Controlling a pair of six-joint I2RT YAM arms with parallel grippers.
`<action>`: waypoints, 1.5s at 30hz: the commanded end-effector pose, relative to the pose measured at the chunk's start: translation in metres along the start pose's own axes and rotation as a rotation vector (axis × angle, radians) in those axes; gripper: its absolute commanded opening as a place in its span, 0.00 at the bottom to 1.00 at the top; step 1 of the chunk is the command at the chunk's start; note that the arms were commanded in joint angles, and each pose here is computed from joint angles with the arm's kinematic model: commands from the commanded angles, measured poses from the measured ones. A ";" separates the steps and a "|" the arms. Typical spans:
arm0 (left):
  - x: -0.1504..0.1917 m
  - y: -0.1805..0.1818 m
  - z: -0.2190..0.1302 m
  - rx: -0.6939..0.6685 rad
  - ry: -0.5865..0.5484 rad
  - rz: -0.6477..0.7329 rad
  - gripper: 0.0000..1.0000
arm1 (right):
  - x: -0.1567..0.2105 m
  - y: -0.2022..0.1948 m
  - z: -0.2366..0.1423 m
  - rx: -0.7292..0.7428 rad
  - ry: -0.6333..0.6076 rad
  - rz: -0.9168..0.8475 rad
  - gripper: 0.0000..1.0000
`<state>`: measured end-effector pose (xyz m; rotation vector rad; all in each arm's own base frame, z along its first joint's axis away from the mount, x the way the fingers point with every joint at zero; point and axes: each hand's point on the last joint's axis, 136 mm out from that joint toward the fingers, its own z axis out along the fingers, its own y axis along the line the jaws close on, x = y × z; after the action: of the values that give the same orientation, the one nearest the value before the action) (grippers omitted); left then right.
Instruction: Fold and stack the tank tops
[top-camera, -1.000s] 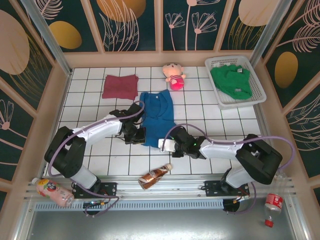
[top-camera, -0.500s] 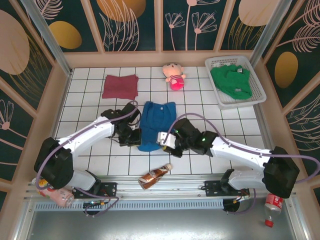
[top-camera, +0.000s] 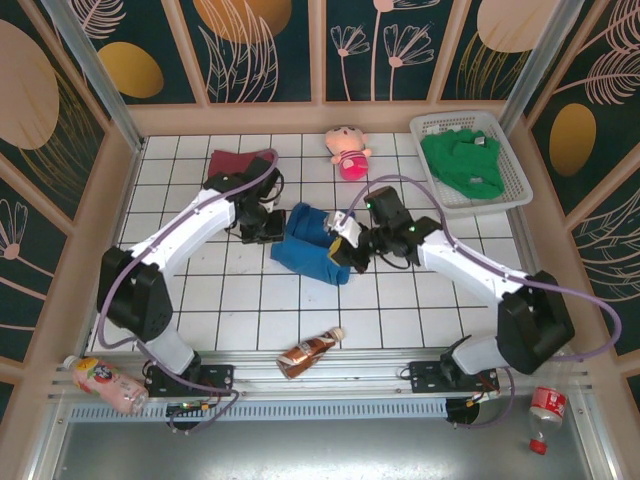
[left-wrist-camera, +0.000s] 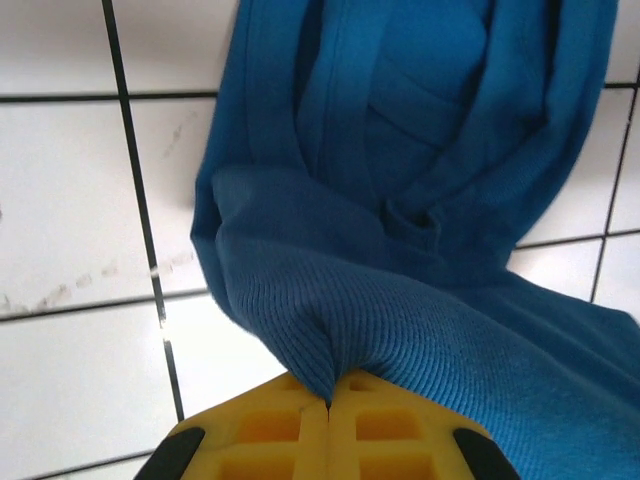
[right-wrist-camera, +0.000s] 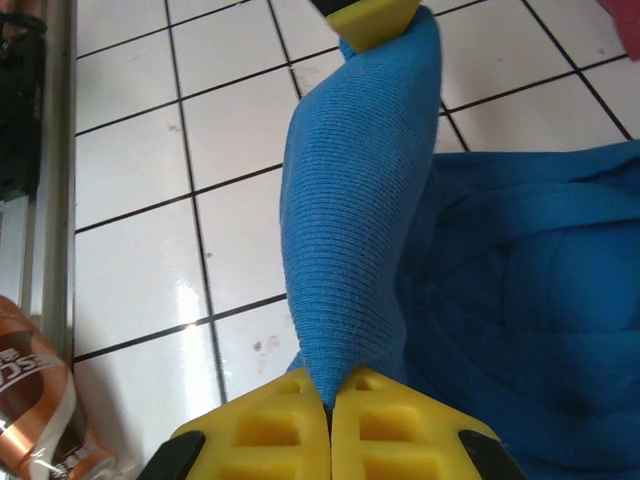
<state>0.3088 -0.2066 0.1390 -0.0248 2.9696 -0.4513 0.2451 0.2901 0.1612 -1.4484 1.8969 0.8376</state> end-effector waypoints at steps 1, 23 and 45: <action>-0.030 0.010 0.008 -0.026 -0.027 0.025 0.00 | -0.007 -0.004 0.001 -0.086 -0.040 0.022 0.03; -0.172 -0.026 0.086 0.087 -0.070 0.045 0.05 | 0.026 -0.148 0.016 0.060 -0.179 0.251 0.04; -0.245 -0.035 0.064 0.116 -0.378 0.077 0.52 | 0.060 -0.264 0.011 0.531 -0.036 0.539 0.29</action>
<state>0.5496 -0.2592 0.0783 -0.0122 2.6730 -0.5933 0.4707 0.2199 0.0657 -0.6978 2.2859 0.6134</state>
